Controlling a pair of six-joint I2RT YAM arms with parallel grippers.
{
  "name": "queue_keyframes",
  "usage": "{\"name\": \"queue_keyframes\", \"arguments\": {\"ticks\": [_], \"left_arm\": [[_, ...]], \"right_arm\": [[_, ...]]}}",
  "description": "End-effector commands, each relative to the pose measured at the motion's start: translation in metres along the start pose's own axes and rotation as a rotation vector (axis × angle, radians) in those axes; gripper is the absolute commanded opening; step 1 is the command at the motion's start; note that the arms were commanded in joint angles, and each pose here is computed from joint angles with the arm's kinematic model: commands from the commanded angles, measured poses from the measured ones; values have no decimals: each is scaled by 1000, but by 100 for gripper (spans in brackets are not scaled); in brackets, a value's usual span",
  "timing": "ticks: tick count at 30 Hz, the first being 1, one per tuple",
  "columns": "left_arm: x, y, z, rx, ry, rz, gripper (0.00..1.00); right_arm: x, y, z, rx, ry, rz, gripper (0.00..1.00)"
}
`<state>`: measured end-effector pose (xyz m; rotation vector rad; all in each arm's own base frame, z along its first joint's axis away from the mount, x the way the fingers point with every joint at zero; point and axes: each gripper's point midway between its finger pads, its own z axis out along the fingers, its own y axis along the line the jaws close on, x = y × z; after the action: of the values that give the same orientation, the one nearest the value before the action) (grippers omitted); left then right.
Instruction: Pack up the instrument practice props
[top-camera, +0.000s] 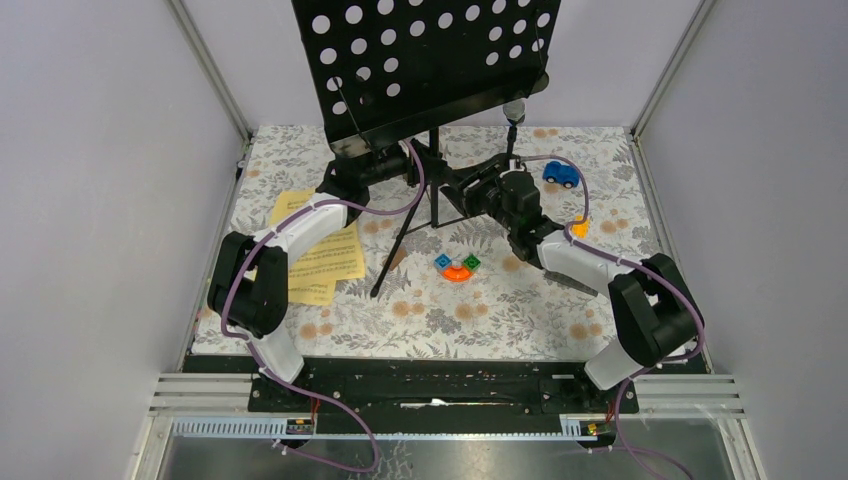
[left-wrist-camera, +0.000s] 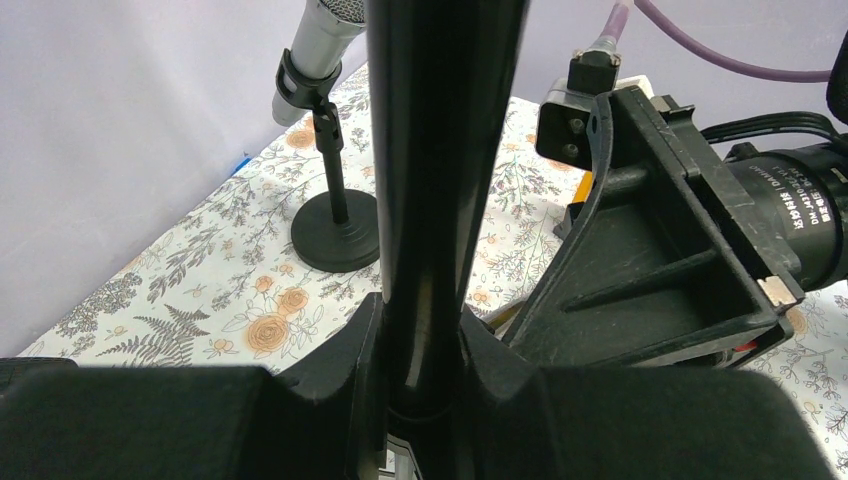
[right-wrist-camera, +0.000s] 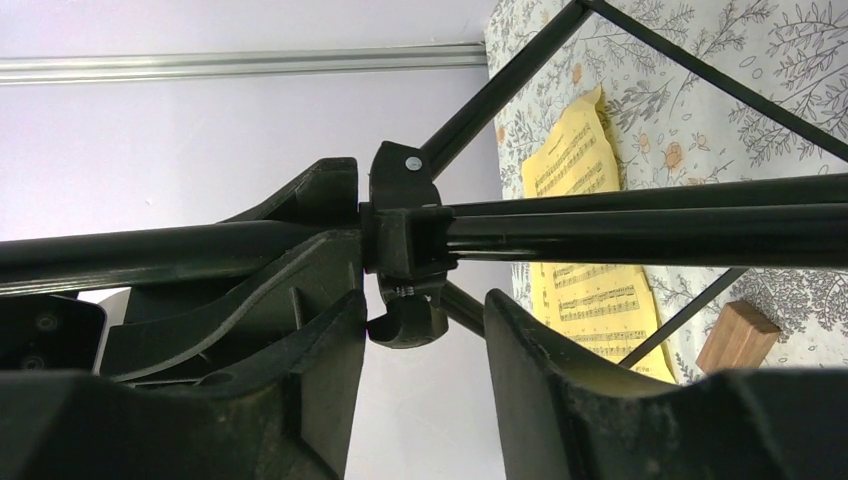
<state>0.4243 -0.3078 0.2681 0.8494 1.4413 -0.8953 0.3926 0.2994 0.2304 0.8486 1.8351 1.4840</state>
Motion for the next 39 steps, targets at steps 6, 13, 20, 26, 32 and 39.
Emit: {"name": "queue_keyframes", "arguments": {"ticks": [6, 13, 20, 26, 32, 39], "left_arm": [[51, 8, -6, -56, 131, -208, 0], [51, 7, -6, -52, 133, -215, 0], [51, 7, -6, -49, 133, -215, 0], [51, 5, -4, -38, 133, -219, 0], [52, 2, -3, -30, 136, -219, 0], [50, 2, -3, -28, 135, -218, 0]], "right_arm": [[5, 21, 8, -74, 51, 5, 46], [12, 22, 10, -90, 95, 17, 36], [12, 24, 10, -97, 91, -48, 5], [9, 24, 11, -49, 92, -322, 0], [7, 14, 8, 25, 91, -685, 0], [34, 4, 10, -25, 152, -1196, 0]]}}
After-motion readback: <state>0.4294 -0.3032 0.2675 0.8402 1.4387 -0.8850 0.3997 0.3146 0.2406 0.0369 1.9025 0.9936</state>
